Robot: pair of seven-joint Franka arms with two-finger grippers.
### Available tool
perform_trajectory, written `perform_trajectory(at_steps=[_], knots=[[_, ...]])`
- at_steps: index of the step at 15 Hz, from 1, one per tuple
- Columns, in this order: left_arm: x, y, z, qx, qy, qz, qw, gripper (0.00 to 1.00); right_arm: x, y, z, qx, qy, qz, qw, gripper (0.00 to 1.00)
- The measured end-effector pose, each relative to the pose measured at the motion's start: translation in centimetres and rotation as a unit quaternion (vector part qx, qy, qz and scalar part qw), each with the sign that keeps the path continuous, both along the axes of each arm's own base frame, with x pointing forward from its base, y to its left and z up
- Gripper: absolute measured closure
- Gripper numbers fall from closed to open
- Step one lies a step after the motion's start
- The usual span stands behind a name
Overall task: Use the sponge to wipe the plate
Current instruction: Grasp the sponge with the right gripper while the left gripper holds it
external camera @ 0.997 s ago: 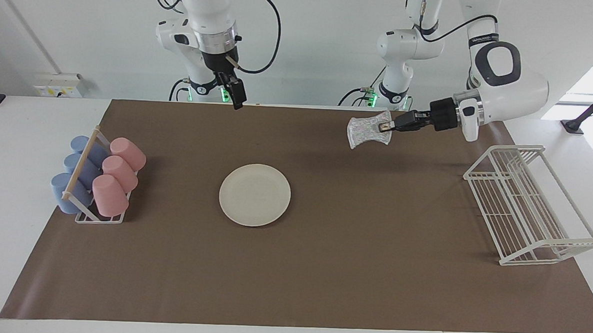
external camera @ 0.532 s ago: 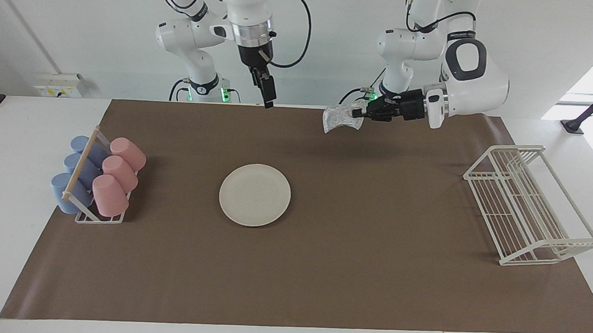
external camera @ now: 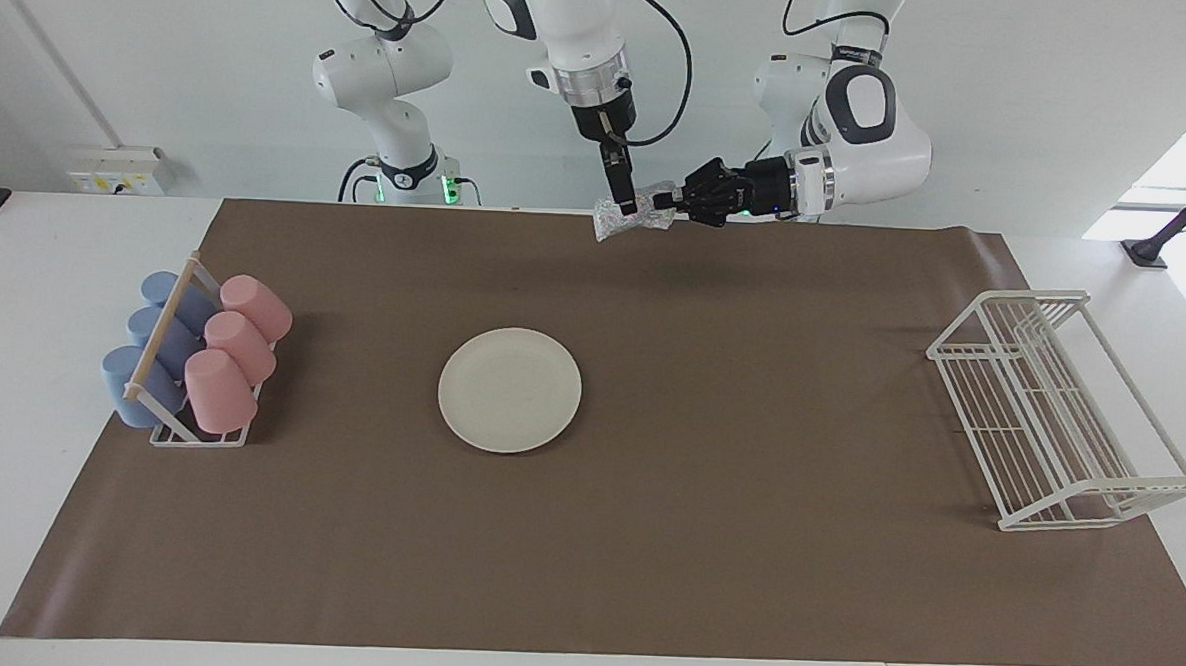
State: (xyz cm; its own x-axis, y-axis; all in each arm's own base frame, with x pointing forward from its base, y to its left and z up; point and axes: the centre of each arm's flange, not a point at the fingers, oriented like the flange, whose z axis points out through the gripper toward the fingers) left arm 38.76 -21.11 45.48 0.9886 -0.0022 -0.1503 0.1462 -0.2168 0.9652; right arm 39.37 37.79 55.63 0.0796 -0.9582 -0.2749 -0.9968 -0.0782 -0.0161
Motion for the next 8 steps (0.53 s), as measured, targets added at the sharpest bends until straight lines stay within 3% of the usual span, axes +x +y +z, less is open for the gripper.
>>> perform_trajectory(at_steps=[5, 6, 8], knots=[[-0.06, -0.06, 0.03, -0.002, 0.0, -0.003, 1.0, 0.95, -0.47, -0.53, -0.53, 0.005, -0.012, -0.006, 1.0, 0.06], [-0.1, -0.09, 0.05, -0.003, 0.0, -0.004, 1.0, 0.95, -0.45, -0.53, -0.44, 0.008, -0.015, -0.007, 1.0, 0.1], [-0.2, -0.17, 0.1, -0.006, 0.001, -0.008, 1.0, 0.95, -0.51, -0.49, -0.32, 0.009, -0.02, 0.0, 1.0, 0.3]])
